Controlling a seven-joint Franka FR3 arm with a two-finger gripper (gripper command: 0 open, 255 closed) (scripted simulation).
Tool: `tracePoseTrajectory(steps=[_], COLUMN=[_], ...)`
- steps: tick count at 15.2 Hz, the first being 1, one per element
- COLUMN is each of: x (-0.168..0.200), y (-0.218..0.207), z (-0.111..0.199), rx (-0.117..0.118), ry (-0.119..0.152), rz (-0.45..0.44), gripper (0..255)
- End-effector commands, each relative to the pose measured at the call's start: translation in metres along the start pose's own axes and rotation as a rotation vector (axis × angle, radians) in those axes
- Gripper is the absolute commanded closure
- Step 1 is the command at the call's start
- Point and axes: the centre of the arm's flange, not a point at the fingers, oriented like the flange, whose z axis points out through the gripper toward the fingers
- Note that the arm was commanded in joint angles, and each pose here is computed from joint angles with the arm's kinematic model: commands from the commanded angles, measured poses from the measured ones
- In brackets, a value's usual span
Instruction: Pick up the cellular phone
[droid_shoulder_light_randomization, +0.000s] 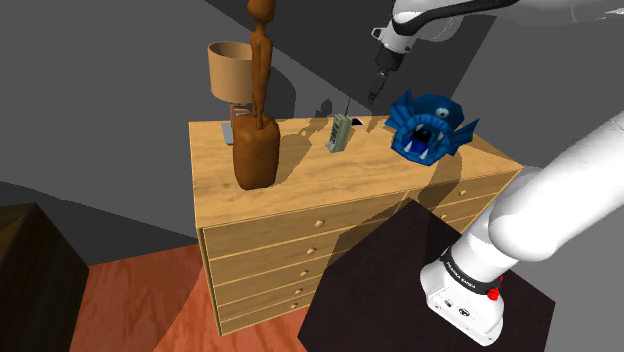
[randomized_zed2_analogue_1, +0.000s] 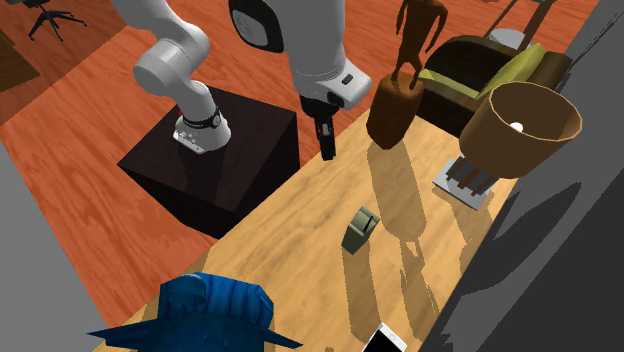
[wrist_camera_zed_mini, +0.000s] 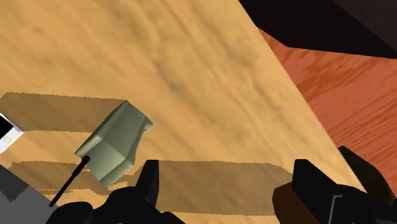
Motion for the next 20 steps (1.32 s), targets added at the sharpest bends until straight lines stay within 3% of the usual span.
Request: tracePoseTrajectory(steps=[1, 14, 20], x=[0.012, 0.096, 0.097], y=[0.018, 0.126, 0.131], z=[0.015, 0.129, 0.161], rx=[0.004, 0.037, 0.039], ry=[-0.007, -0.055, -0.057], rz=[-0.04, -0.276, -0.287], gripper=[0, 0, 0])
